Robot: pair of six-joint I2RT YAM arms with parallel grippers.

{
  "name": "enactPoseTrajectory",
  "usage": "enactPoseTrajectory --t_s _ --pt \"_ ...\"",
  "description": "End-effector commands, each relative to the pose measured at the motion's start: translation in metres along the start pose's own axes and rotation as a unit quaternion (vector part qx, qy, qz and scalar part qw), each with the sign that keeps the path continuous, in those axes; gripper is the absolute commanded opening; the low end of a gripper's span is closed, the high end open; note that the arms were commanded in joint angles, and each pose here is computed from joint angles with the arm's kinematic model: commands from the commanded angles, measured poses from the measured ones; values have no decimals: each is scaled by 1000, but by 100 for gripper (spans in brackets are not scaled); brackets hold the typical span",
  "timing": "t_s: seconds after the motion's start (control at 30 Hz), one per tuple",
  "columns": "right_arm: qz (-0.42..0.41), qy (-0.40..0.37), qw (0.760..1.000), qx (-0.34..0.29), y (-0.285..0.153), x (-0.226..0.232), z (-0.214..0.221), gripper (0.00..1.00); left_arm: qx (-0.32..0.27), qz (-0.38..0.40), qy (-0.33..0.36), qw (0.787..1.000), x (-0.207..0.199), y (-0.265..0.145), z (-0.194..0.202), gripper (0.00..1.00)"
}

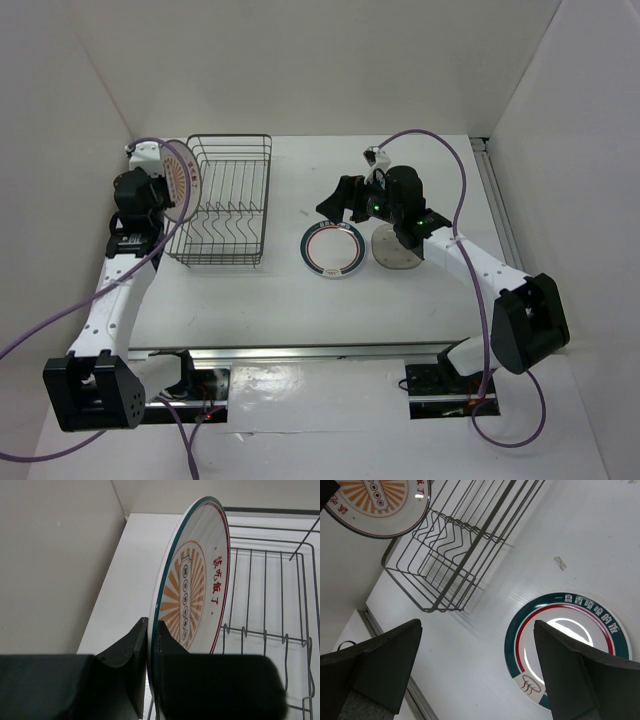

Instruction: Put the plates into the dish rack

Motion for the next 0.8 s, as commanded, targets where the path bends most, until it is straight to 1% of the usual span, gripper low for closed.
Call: enactPoseTrajectory --t_s 0.0,0.2,0.33,0.37,0.43,0.47,0.5,0.77 --pt "-19 -20 999 -36 -4 11 -14 100 -57 1 -22 998 1 0 -17 0" --pt "-15 -20 999 -37 -7 12 -15 100 -43 1 -24 999 -1 5 -8 0" --pt "-16 -26 999 -41 -9 13 -17 100 -47 -13 -26 998 2 5 -12 0" --pt "-16 -26 999 -41 -9 13 -17 100 -38 -9 -23 999 -2 7 -6 0" --pt "-19 -30 998 -49 -11 15 -20 100 -43 -20 -19 999 -3 6 -8 0" --pt "-19 -30 998 -49 -11 15 -20 100 -34 -10 -2 999 -10 7 -1 0" --pt "-19 -30 998 -49 -11 15 -20 100 -29 -16 0 999 -12 9 2 0" --pt "-15 -29 998 -52 -11 11 -20 100 -14 -10 -5 1000 -15 16 10 0"
Point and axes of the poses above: each gripper's point midway between its finger pads, its own y axis out along the fingers, its own x axis along the line the jaws close on, z = x × y, the point moved 8 cm from there along -y, back along the fingers, and after that the axes turned 6 degrees about -y, right-handed, at the moved point
